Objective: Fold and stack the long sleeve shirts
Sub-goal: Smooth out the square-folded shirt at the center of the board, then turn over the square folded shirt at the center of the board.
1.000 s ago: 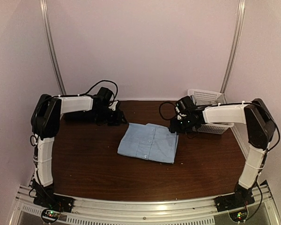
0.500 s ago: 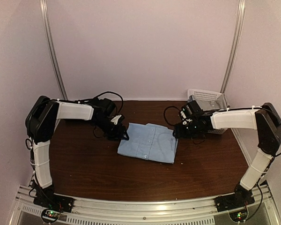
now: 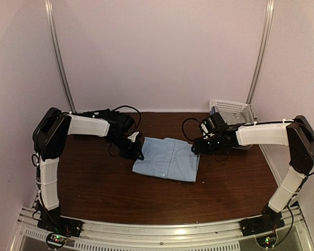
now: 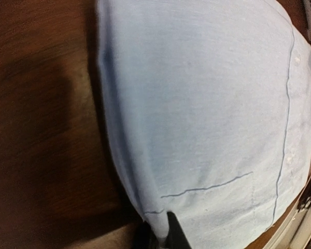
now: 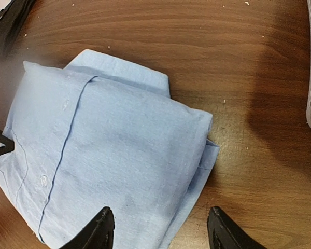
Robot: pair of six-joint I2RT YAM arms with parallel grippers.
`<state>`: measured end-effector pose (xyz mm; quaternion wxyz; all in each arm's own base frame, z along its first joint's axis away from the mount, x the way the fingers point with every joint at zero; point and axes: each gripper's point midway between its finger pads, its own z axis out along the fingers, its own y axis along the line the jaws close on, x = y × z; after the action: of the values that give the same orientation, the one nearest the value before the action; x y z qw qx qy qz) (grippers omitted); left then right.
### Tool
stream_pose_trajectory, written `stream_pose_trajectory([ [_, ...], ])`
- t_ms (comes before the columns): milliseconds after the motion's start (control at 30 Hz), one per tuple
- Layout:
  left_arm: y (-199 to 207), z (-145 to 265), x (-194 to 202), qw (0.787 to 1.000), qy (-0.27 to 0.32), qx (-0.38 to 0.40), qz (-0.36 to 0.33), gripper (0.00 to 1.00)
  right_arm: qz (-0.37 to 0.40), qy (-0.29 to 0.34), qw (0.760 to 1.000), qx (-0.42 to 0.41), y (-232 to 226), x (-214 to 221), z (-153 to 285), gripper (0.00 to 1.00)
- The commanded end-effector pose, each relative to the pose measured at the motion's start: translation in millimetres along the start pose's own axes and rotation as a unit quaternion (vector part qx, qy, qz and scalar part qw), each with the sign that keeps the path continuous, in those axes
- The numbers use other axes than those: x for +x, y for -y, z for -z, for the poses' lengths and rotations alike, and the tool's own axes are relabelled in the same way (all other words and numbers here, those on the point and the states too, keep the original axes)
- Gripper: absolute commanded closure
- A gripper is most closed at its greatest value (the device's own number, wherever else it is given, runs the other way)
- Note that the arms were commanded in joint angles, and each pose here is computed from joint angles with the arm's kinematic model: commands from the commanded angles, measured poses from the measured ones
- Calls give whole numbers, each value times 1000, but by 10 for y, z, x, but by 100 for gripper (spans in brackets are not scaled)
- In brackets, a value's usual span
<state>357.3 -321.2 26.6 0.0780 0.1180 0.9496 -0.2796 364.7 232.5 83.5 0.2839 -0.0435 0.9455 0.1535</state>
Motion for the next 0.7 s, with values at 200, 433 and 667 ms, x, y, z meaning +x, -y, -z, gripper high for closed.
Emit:
stream_pose_trajectory([
  [200,-56,260,-44,999,21,-38,-11,100,12,20,999,-26,-236,-115,98,37],
  [433,-473,772,143,996,18,-83,-17,100,25,18,999,-44,-465,-46,78,38],
  [667,-607,967,202,995,22,-100,-20,100,44,4,996,-75,-1006,137,-136,41],
])
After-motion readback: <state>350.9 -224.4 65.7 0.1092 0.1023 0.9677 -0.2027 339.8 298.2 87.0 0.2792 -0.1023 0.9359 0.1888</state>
